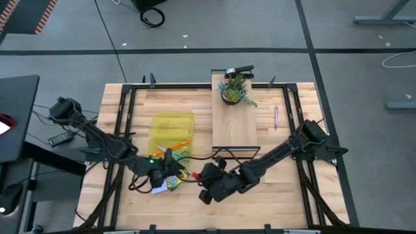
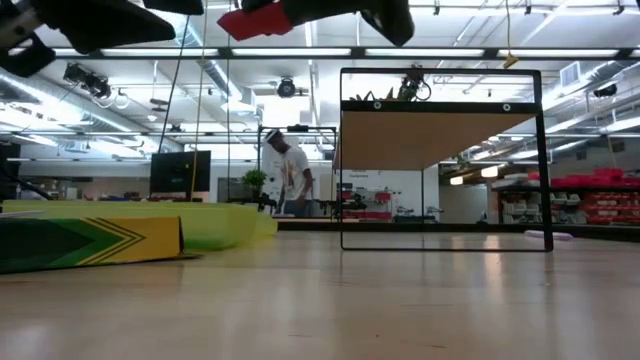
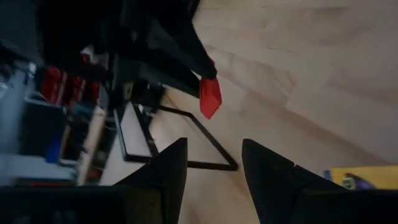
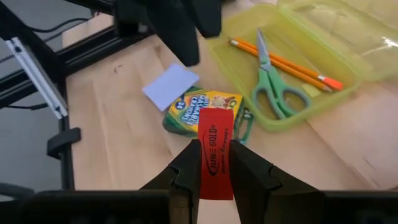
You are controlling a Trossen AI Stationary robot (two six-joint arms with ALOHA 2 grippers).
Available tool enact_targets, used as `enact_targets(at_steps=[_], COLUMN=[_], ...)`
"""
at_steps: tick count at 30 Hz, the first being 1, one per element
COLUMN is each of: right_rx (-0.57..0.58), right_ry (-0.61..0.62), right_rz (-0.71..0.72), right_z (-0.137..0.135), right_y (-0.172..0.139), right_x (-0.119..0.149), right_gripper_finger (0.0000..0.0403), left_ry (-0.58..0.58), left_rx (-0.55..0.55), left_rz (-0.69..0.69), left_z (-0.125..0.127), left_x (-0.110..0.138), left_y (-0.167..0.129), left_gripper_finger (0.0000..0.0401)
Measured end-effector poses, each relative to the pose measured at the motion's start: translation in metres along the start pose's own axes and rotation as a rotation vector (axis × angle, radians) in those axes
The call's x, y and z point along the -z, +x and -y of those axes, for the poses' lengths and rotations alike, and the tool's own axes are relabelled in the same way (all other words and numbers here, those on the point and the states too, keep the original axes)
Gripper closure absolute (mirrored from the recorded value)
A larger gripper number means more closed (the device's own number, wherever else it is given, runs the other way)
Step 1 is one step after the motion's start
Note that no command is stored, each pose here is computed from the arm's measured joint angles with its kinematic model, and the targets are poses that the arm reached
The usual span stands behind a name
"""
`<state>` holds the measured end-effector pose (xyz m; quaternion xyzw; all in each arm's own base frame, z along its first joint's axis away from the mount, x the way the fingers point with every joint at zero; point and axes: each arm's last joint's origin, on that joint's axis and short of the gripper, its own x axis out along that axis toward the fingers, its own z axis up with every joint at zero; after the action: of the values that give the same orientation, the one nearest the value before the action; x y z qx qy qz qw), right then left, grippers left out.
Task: Pack school essentials
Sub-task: Put the red eraser into the yellow supply box
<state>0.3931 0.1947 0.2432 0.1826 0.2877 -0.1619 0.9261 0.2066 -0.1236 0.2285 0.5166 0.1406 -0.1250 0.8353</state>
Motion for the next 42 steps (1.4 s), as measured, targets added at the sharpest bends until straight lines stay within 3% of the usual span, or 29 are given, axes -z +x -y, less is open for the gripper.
enact_targets(at_steps=[7, 25, 42], right_rx=[-0.035, -0.086, -0.109], right_ry=[-0.007, -0.016, -0.017], right_rz=[0.018, 0.077, 0.092], right_z=[0.001, 0.003, 0.003], right_y=[0.004, 0.010, 0.010], right_x=[-0.008, -0.022, -0.027], right_gripper_finger=[0.0323, 0.0323, 0.0322], left_ry=[0.129, 0.134, 0.175], left_rx=[-0.013, -0.099, -0.137], left_rz=[-0.011, 0.015, 0.041], left_z=[0.005, 0.001, -0.002], left_x=[-0.002, -0.007, -0.011], left_y=[0.010, 0.017, 0.016], left_gripper_finger=[0.0238, 0.0240, 0.0300])
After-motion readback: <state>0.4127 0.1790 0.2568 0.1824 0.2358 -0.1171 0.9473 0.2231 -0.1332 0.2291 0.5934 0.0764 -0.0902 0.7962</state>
